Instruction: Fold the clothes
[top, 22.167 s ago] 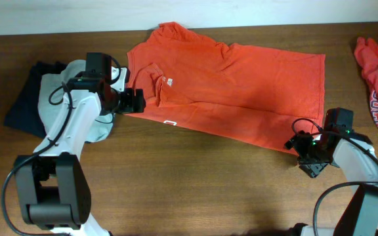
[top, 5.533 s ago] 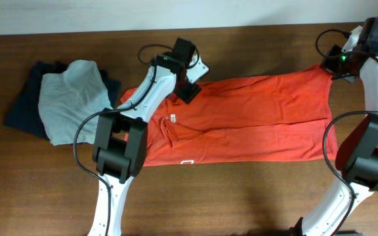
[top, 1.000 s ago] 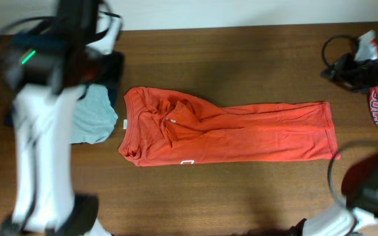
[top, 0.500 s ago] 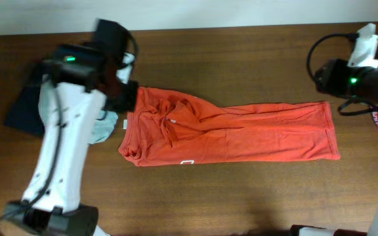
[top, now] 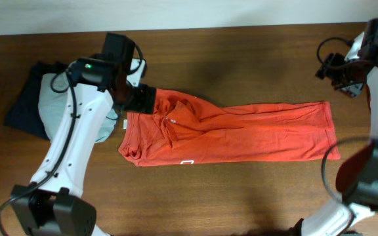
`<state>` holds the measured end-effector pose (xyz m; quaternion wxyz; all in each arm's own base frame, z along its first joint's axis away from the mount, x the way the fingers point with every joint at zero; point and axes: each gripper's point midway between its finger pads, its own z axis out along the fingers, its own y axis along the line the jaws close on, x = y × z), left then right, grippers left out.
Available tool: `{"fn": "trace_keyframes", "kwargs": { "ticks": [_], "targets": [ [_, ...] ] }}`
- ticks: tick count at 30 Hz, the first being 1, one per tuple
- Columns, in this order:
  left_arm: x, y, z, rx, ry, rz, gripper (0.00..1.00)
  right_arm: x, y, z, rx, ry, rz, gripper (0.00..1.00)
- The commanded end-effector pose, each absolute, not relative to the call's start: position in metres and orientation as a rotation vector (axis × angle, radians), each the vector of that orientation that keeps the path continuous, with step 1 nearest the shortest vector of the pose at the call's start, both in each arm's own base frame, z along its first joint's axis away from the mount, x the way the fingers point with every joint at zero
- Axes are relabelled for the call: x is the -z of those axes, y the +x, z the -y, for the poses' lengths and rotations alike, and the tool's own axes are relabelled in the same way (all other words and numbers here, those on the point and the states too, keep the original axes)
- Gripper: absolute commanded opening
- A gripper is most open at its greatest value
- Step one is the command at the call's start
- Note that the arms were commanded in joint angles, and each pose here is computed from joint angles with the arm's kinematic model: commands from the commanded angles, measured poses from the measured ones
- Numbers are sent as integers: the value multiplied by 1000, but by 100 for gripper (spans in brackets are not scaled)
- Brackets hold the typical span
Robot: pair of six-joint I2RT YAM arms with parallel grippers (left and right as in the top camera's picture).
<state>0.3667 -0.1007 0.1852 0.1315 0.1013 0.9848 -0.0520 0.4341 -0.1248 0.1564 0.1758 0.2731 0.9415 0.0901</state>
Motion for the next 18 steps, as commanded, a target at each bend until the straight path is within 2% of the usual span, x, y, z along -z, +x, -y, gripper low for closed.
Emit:
{"fn": "trace_keyframes", "kwargs": {
  "ticks": [1,4,5,11,12,13,15,18],
  "targets": [
    [-171,358,114,261,384,-2895,86,-125,443,134,-383,866,-2667,70],
    [-169,359,113,272,376,-2894,87,-103,448,133,-488,888,-2679,70],
    [-170,362,115,297,374,-2882,92,-99,450,128,-535,867,-2686,71],
    [-143,382,124,341,387,-2845,94,-100,452,110,-697,803,-2683,75],
    [-133,385,125,341,387,-2852,93,-101,452,106,-726,801,-2681,75],
    [-110,393,126,342,385,-2878,84,-103,450,101,-770,804,-2682,75],
    [-91,399,131,371,387,-2895,75,-104,448,97,-801,804,-2687,75],
    [-76,409,152,527,404,-2868,74,-103,442,95,-811,821,-2708,75]
  ]
}}
